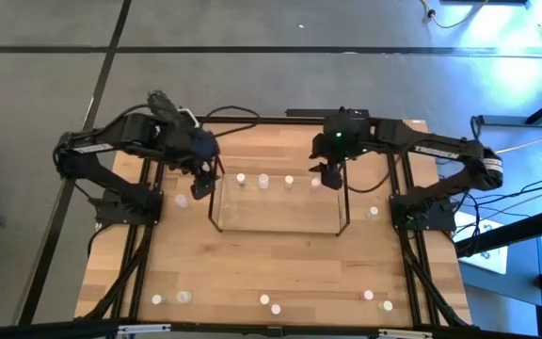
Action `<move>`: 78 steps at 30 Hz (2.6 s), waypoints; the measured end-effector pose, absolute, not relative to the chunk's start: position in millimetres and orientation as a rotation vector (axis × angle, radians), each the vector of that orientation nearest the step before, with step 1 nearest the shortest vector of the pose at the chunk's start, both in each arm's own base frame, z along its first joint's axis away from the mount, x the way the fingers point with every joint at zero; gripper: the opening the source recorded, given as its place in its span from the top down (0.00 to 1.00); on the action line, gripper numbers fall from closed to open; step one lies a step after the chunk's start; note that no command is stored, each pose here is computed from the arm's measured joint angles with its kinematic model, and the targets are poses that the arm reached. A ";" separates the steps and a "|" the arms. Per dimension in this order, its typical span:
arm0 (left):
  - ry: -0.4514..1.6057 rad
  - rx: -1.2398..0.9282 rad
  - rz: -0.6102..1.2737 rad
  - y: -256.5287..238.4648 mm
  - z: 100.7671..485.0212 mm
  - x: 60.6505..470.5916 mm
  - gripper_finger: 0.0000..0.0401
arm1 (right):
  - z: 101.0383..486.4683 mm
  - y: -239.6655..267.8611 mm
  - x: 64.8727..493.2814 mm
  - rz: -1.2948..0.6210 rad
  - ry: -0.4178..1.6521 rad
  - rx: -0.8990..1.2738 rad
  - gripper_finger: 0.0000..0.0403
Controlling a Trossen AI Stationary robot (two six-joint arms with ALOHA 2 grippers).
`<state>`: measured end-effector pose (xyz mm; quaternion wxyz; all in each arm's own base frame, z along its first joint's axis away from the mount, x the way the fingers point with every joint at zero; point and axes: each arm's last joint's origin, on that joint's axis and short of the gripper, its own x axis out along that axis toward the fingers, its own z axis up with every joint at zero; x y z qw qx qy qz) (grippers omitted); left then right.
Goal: Pick and place medicine bottles onto shelf by color
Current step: Put the bottom blue pill bottle aligned with the other blue pill bottle on the shelf
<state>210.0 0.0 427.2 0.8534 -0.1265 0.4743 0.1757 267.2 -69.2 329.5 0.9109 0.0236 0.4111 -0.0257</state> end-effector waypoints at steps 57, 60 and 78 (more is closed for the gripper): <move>1.323 -0.309 -0.089 -197.2 300.8 112.5 0.36 | 368.1 -27.1 239.4 0.198 0.645 -0.077 0.52; 1.322 -0.326 -0.119 -205.2 285.4 105.9 0.36 | 368.1 -27.1 239.5 0.191 0.646 -0.058 0.52; 1.303 -0.381 -0.245 -221.8 213.8 85.8 0.36 | 369.0 -23.0 238.8 0.339 0.621 0.017 0.52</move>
